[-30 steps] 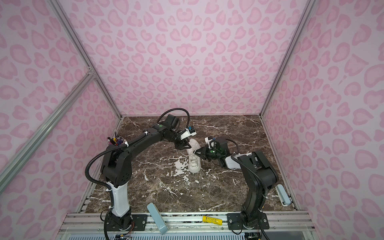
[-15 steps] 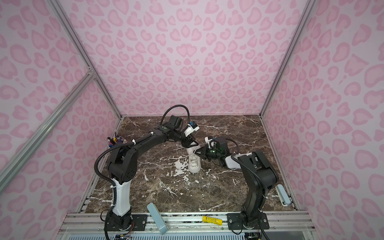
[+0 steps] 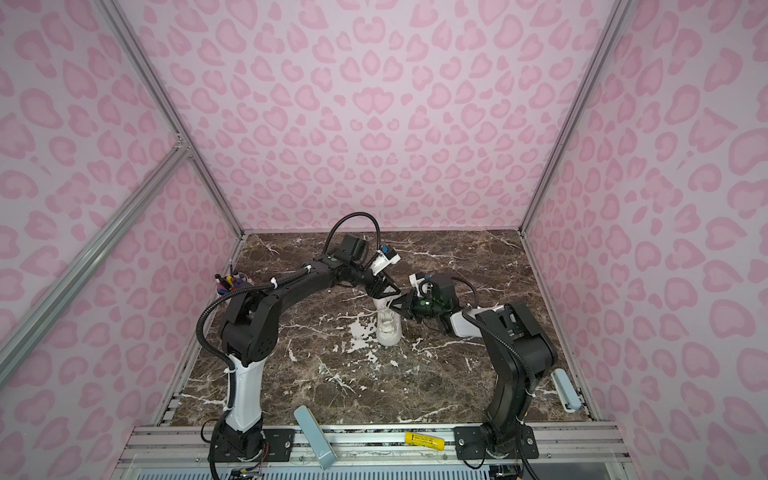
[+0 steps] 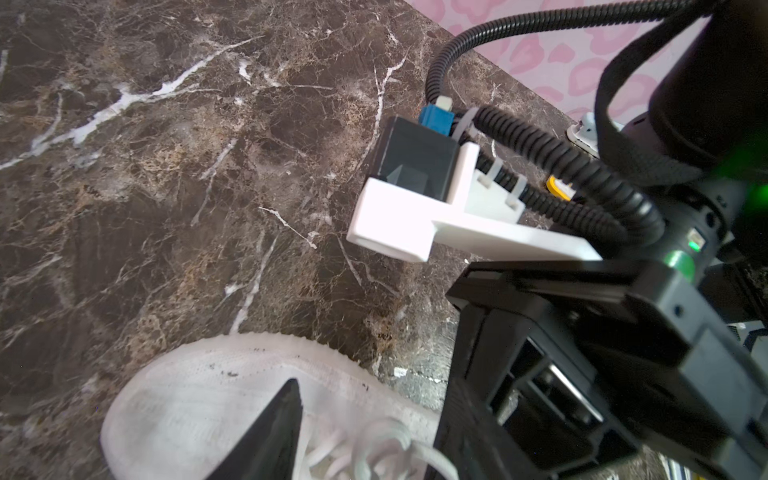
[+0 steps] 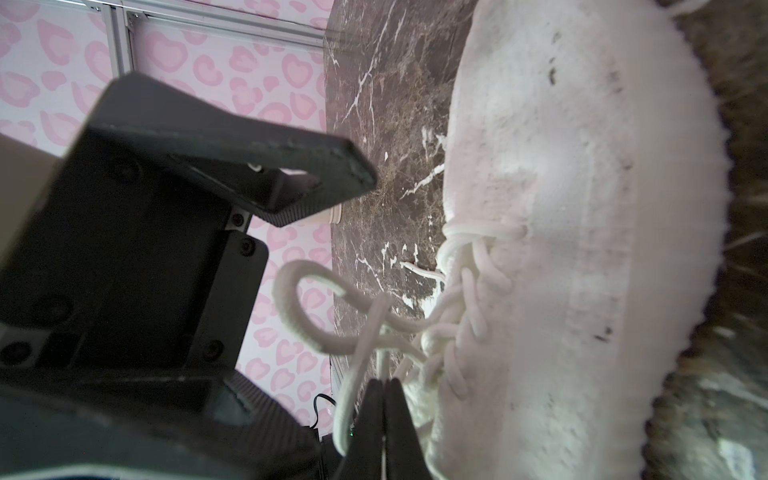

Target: Tie the shoes

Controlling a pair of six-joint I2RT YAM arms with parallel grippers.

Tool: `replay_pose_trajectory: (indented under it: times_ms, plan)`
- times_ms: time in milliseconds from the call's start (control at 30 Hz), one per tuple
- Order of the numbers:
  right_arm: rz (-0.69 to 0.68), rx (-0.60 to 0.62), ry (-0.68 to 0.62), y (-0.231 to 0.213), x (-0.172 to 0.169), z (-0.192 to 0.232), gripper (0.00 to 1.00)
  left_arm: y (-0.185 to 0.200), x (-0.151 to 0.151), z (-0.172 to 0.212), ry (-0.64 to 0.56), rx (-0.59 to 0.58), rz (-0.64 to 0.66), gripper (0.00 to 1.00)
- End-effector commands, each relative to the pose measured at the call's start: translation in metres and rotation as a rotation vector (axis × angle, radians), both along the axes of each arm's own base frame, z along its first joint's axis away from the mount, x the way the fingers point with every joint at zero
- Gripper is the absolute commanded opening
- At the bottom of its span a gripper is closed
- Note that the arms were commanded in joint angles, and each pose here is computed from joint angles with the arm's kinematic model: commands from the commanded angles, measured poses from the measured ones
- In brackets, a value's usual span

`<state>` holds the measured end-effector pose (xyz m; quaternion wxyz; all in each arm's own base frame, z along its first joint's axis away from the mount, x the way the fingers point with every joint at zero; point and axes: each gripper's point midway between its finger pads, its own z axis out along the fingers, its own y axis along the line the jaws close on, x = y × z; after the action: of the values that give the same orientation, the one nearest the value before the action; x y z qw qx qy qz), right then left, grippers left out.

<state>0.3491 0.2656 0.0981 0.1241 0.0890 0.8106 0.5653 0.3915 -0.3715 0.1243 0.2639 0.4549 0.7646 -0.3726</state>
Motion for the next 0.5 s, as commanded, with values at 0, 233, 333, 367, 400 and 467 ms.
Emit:
replay_pose_trajectory:
  times_ms: [0,233,333,367,400,467]
  plan:
    - [0.012,0.004,-0.021,0.0019,0.0001,0.0042,0.00,-0.0061,0.0011,0.0031,0.002,-0.031,-0.007,0.58]
    - [0.013,-0.004,-0.018,0.0012,-0.0007,0.0021,0.00,-0.0077,-0.0003,0.0016,0.010,-0.044,-0.002,0.28]
    - [0.014,-0.012,-0.018,0.0005,-0.0016,0.0019,0.00,-0.0060,0.0016,0.0022,0.004,-0.037,0.008,0.10]
    - [0.012,-0.015,-0.017,-0.0007,-0.0013,0.0014,0.00,-0.0050,0.0023,0.0030,0.001,-0.038,0.010,0.09]
    - [0.012,-0.018,-0.019,-0.0009,-0.0014,0.0017,0.00,-0.0042,0.0031,0.0036,-0.001,-0.040,0.013,0.07]
    - [0.009,-0.018,-0.017,-0.0023,-0.0018,0.0015,0.00,-0.0029,0.0036,0.0047,0.001,-0.044,0.017,0.03]
